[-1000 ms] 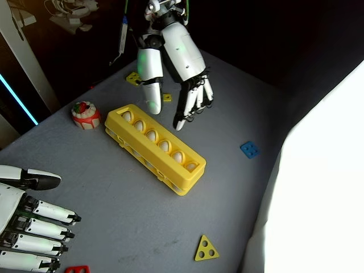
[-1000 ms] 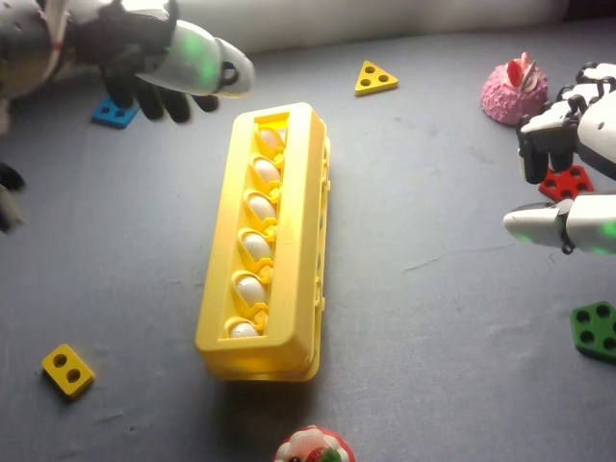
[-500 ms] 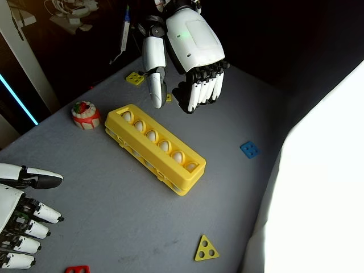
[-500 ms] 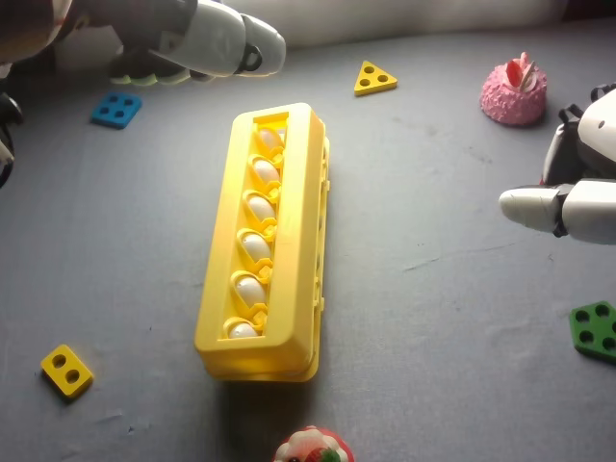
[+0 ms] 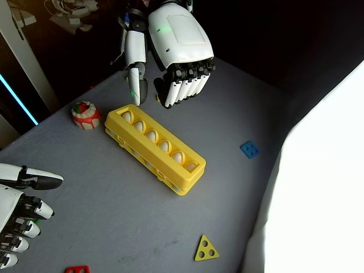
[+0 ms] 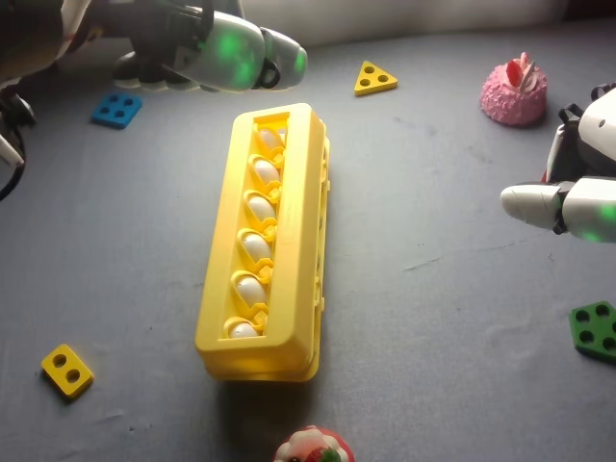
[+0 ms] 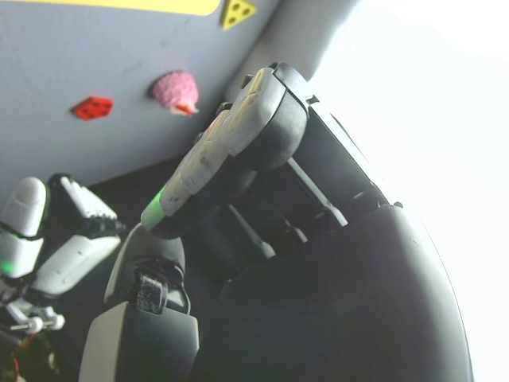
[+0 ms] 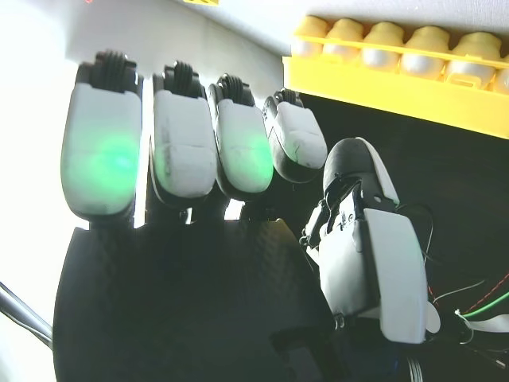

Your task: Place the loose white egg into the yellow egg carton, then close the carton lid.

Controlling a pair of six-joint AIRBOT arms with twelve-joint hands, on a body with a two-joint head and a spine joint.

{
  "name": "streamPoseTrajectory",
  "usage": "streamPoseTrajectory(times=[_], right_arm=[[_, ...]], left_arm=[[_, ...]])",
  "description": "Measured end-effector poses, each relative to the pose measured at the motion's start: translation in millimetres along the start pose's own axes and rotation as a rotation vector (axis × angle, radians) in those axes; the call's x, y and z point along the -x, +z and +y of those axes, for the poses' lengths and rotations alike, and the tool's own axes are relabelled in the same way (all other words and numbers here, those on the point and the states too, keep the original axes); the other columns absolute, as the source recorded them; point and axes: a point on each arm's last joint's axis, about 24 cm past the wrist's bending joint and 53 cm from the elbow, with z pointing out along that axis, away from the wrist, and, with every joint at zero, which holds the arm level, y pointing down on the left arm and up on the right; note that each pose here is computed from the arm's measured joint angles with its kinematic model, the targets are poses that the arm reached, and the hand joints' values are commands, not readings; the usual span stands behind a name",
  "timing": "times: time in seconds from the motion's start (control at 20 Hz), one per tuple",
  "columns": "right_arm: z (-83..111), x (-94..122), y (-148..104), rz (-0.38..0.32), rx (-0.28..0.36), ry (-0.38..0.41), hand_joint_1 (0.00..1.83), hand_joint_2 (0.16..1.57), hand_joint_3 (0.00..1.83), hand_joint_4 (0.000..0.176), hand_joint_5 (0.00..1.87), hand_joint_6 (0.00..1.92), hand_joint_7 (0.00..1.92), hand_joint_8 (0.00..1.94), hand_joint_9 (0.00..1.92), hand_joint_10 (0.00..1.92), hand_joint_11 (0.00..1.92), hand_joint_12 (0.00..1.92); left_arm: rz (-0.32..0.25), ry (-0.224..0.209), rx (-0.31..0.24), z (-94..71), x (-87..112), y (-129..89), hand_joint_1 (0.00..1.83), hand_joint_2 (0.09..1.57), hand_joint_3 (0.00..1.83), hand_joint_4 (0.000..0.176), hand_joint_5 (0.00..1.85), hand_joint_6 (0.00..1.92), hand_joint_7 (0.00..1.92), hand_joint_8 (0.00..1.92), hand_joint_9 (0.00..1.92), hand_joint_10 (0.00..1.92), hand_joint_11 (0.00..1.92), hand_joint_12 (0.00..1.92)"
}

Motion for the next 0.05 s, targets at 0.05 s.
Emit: streamPoseTrajectory(times=[0.05], right_arm=[[0.0,0.0,0.0,0.0,0.0,0.0,0.07,1.28,0.01,0.176,1.41,1.92,1.5,1.94,1.53,1.92,1.56,1.92]], left_arm=[[0.0,0.0,0.002,0.4,0.1,0.0,0.14,1.34,0.0,0.013,1.22,1.92,1.33,1.92,1.34,1.92,1.31,1.92]])
